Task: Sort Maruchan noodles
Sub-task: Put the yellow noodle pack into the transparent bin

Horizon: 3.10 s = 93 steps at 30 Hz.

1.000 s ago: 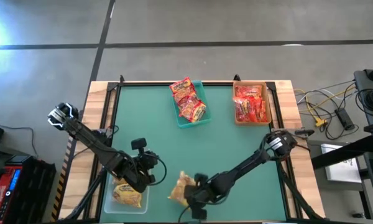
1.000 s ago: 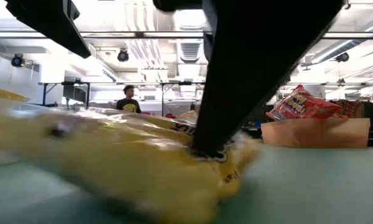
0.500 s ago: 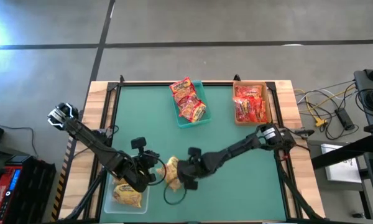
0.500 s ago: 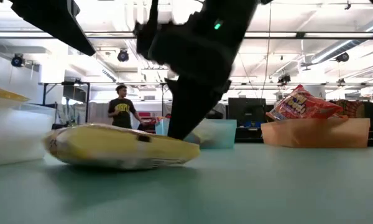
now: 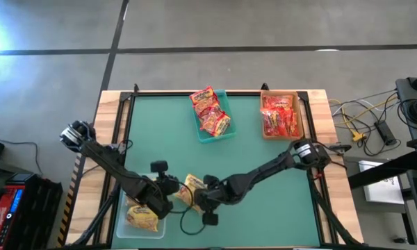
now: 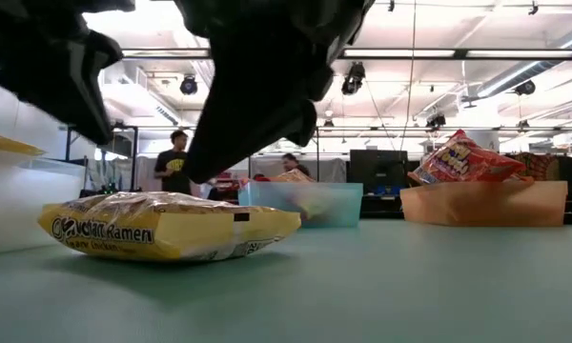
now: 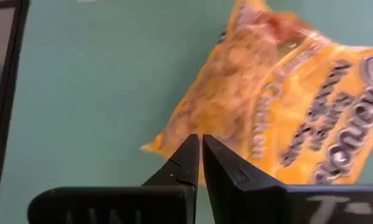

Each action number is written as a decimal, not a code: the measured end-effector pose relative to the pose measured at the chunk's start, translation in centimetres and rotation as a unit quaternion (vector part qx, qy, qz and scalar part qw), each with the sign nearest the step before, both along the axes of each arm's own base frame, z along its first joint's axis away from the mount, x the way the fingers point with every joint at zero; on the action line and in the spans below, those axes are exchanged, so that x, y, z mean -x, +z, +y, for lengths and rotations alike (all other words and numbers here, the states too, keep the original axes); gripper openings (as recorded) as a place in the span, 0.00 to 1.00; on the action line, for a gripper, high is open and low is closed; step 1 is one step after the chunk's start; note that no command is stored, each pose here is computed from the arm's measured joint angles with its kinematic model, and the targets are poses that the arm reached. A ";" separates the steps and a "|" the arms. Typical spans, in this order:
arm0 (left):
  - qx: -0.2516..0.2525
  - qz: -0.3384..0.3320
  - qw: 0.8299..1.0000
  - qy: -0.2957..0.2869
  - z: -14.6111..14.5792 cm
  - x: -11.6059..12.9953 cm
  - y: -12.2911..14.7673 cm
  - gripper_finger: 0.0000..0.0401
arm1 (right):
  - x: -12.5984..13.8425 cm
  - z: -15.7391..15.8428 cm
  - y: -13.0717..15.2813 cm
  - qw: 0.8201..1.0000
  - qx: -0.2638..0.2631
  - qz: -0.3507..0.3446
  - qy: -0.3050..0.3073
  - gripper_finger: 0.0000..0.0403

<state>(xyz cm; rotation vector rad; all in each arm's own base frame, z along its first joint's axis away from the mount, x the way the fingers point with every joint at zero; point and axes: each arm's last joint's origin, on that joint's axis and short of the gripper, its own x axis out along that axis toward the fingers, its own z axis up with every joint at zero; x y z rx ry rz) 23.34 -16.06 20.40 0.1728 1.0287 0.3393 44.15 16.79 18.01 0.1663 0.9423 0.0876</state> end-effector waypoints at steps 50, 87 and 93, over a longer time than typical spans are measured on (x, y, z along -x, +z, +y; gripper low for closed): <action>0.151 -0.153 0.977 0.002 7.2 2.4 0.1 0.32 | 0.6 -2.5 -4.3 0.985 0.140 0.058 -0.084 0.03; 0.300 -0.330 0.895 -0.014 4.7 0.3 2.0 0.32 | 9.8 -7.0 2.6 0.971 0.181 0.069 -0.140 0.03; 0.355 -0.308 0.882 0.039 6.0 -0.3 1.3 0.32 | 10.3 -8.3 1.9 0.985 0.097 -0.035 -0.141 0.03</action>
